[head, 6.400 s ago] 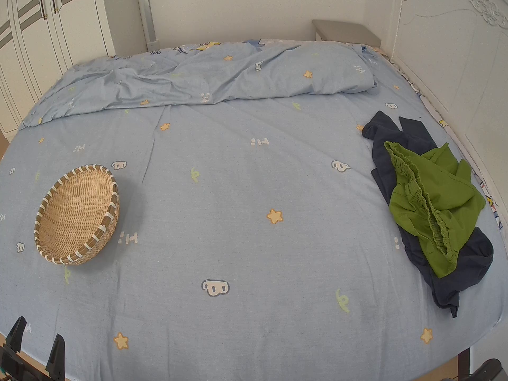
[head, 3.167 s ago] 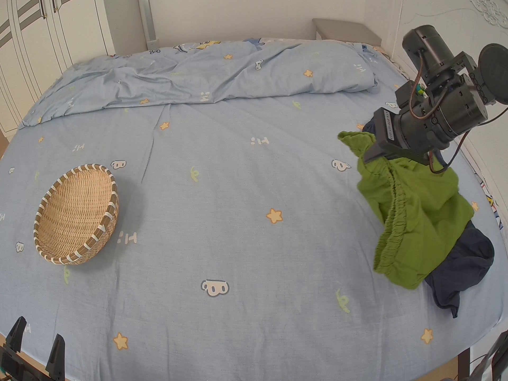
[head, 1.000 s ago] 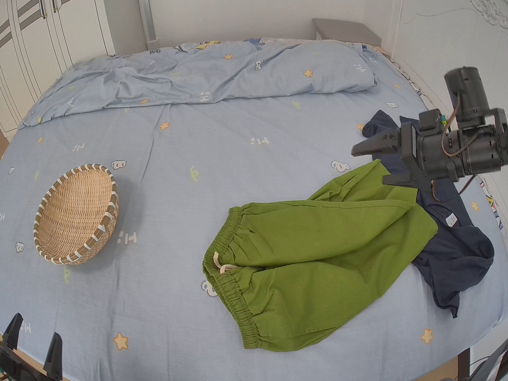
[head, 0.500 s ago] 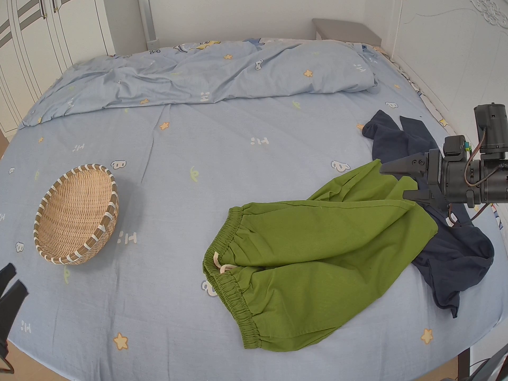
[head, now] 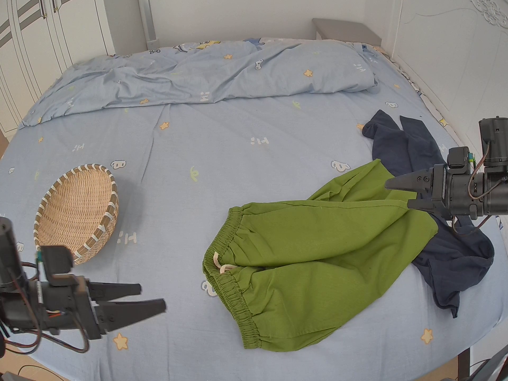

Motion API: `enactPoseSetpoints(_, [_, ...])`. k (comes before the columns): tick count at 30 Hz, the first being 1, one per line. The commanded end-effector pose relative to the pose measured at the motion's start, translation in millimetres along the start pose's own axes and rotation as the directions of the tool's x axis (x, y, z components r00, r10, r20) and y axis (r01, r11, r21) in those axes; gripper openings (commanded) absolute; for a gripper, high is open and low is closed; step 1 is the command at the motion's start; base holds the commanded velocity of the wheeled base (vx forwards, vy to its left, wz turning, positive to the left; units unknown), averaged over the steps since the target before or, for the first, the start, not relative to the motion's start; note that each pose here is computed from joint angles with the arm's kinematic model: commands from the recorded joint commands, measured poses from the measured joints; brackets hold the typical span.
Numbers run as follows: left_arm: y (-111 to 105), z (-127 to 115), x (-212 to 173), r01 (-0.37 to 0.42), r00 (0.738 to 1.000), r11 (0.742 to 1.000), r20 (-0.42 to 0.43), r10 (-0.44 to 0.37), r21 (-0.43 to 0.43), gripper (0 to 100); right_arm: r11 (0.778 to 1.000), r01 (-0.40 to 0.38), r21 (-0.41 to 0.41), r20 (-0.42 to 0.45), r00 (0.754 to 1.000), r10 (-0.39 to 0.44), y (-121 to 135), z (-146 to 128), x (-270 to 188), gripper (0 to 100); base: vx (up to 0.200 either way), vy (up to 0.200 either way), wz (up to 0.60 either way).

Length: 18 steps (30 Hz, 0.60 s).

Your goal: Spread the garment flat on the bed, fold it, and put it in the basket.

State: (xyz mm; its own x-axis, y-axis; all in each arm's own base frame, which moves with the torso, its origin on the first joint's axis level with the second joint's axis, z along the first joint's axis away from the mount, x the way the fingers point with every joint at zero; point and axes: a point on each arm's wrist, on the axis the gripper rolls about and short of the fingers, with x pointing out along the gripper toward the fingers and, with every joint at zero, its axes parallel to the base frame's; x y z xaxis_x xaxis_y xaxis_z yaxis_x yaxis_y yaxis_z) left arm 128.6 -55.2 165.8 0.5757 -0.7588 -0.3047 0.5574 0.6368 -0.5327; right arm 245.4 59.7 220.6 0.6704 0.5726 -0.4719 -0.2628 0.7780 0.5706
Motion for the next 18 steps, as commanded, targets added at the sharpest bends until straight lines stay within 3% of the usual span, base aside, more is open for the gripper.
enactPoseSetpoints(1, [51, -41, 102, 0.117, 0.906, 0.983, -0.39, -0.163, -0.141, 100, 0.999, 0.004, -0.052, -0.028, 1.0, -0.006, -7, -14, 0, 100, 0.0, 0.0, 0.0])
enactPoseSetpoints(7, [52, -44, 125, 0.125, 0.883, 0.982, -0.435, -0.175, -0.142, 100, 0.999, 0.008, -0.052, -0.024, 1.0, -0.009, -7, -13, 0, 100, 0.0, 0.0, 0.0])
enactPoseSetpoints(11, [60, -59, 138, 0.099, 0.855, 0.982, -0.491, -0.168, -0.164, 100, 0.998, 0.008, -0.056, -0.021, 1.0, -0.009, -7, -13, 0, 100, 0.0, 0.0, 0.0])
enactPoseSetpoints(18, [67, -62, 152, 0.121, 0.869, 0.981, -0.461, -0.179, -0.152, 100, 0.998, 0.008, -0.057, -0.02, 1.0, -0.009, -7, -13, 0, 100, 0.0, 0.0, 0.0])
